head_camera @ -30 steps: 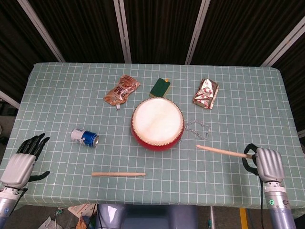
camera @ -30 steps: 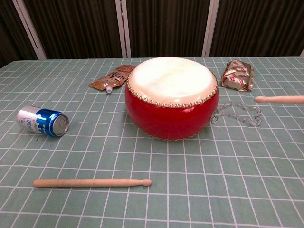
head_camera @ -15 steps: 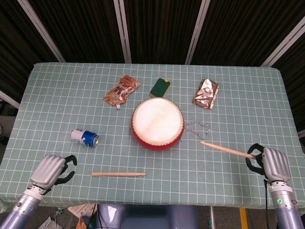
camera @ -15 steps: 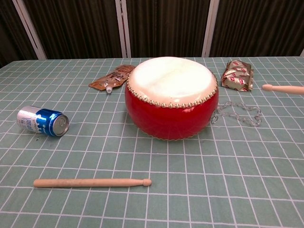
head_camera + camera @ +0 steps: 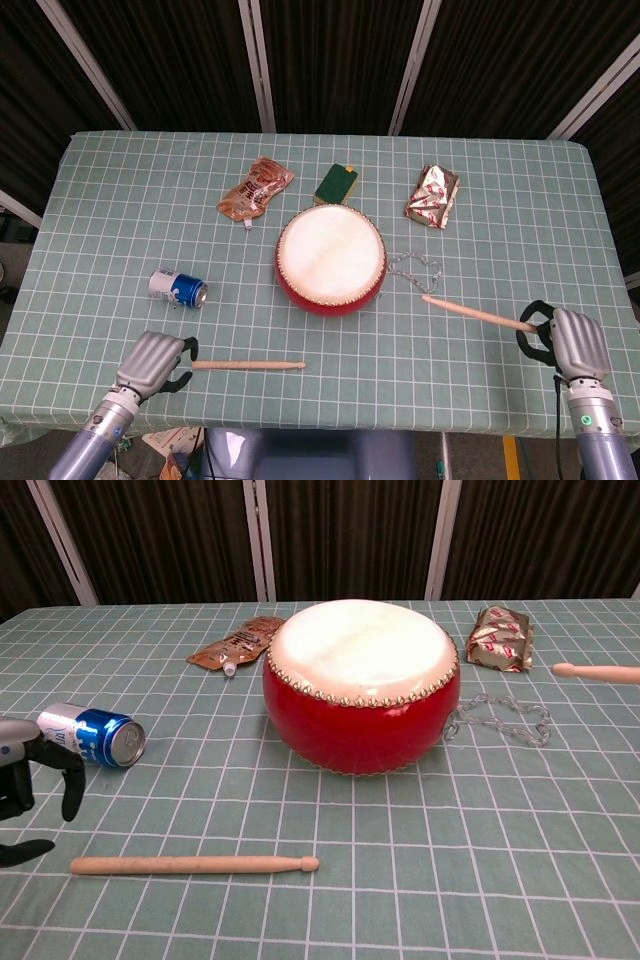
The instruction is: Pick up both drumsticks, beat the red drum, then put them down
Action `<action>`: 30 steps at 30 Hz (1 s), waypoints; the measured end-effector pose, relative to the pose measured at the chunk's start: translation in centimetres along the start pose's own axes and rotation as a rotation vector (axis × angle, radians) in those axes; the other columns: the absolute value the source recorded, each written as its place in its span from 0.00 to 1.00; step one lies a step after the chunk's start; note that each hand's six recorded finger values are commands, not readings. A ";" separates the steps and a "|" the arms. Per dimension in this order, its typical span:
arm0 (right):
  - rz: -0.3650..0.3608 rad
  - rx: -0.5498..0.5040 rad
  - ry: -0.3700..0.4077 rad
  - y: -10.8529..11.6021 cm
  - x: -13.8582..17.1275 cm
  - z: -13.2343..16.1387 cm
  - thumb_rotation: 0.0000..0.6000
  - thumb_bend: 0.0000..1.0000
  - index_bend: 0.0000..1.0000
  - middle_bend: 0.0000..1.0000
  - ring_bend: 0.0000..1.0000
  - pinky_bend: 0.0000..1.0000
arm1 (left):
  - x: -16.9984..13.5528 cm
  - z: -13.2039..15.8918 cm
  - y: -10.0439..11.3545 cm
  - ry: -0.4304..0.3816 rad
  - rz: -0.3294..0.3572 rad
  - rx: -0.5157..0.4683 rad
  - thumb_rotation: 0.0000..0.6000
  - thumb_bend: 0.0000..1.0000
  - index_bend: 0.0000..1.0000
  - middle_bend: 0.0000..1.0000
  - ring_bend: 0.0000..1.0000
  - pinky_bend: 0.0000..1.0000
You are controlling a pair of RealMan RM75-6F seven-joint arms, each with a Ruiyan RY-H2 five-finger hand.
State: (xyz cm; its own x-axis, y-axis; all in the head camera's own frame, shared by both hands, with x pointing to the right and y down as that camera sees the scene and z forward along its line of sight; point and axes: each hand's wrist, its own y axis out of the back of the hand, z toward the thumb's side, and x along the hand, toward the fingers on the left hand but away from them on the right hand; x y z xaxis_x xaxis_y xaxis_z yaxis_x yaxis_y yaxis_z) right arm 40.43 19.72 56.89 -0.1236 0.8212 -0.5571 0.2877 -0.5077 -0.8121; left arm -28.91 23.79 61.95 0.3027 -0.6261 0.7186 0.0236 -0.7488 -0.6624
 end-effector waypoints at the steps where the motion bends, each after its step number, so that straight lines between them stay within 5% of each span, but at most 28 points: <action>1: -0.001 0.000 -0.001 0.0 0.0 0.0 1.00 0.64 0.97 1.00 1.00 1.00 | 0.3 0.3 -0.1 0.002 0.002 0.004 1.00 0.28 0.48 1.00 1.00 1.00; 13: -0.002 0.001 -0.016 0.0 -0.3 -0.4 1.00 0.64 0.97 1.00 1.00 1.00 | 3.4 1.4 -1.9 0.078 0.022 0.041 1.00 0.26 0.47 1.00 1.00 1.00; 30: -0.002 0.006 -0.028 0.0 -0.3 -0.5 1.00 0.64 0.97 1.00 1.00 1.00 | 4.1 2.2 -4.5 0.107 -0.038 0.019 1.00 0.26 0.48 1.00 1.00 1.00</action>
State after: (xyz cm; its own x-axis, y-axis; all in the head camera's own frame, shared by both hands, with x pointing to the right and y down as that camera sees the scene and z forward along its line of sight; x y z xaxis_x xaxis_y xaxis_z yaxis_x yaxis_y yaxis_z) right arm 40.99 19.58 57.19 -0.1510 0.8145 -0.5602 0.2816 -0.5077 -0.8142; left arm -25.70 25.12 67.43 0.1981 -0.6180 0.7608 0.0518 -0.7685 -0.6377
